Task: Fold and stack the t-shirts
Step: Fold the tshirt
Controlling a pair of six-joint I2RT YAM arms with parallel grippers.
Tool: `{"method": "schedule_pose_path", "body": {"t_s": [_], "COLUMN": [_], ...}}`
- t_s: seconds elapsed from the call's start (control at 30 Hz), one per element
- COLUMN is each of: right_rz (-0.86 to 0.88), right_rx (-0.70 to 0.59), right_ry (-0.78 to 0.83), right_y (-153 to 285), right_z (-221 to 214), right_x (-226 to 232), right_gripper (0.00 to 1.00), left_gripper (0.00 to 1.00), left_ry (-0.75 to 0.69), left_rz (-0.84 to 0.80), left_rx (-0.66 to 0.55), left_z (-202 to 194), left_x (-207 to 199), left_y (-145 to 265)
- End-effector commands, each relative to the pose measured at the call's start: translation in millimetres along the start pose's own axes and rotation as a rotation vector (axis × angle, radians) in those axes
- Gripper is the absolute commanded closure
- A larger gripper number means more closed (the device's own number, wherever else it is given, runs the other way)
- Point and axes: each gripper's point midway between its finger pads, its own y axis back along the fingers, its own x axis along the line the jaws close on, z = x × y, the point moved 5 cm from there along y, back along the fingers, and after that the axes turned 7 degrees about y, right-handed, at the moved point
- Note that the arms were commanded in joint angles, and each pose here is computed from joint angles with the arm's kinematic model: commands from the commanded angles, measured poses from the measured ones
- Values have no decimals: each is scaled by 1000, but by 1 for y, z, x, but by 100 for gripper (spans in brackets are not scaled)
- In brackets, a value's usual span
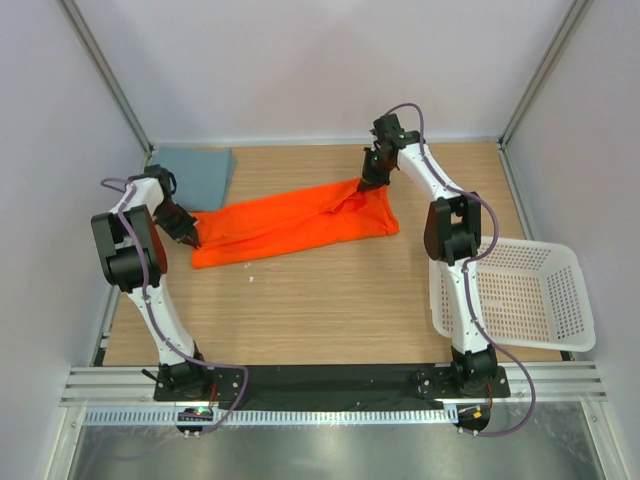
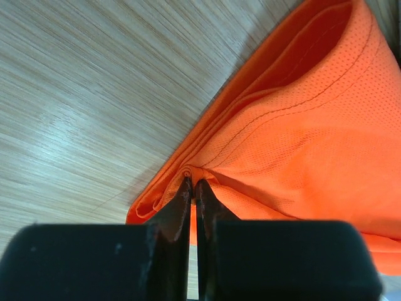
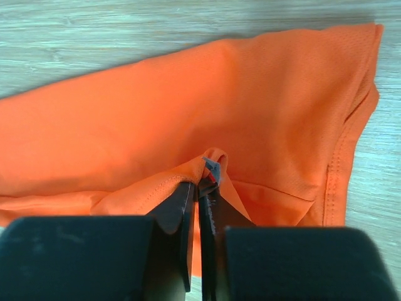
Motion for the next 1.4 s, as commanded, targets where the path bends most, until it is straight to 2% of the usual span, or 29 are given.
{"method": "schedule_pose_path", "body": {"t_s": [0.0,0.07,0.2,0.23,0.3,0.5,0.67,0.9,1.07,1.23,1.37], "right_rz": [-12,-8,-21,-32,-54,-69,-35,-33,-71,-153,-204], "right_rx": [-39,-32,-47,-40,-59,-45,-13,51,97,127,143], "right_ry": [-16,-33,-45,-49,-33,0,56,95,104,107,107], "right_y": [7,1,13,19,35,77,79,62,51,43,32], "right_z": [12,12,22,21,26,14,-10,-38,-55,-69,-76], "right_x": [-6,-10,-19,-20,-21,-11,18,47,45,27,17], "right_gripper": [87,80,63,56,50,48,46,46,47,47,46], "left_gripper": [98,96,84,81,75,69,68,74,76,77,76], "left_ry": [-5,-7,-38,-44,-66,-165,-356,-514,-618,-651,-694], "left_rz": [-43,-61,-128,-138,-167,-201,-157,-66,95,169,234], "left_rx": [-34,-44,-122,-133,-166,-247,-288,-141,-183,-149,-100], "left_z": [8,9,17,18,22,16,-13,-58,-59,-65,-85], "left_x": [-11,-13,-23,-24,-29,-38,-56,-69,-66,-66,-56], "left_y": [10,16,45,50,65,94,101,55,24,3,-13]}}
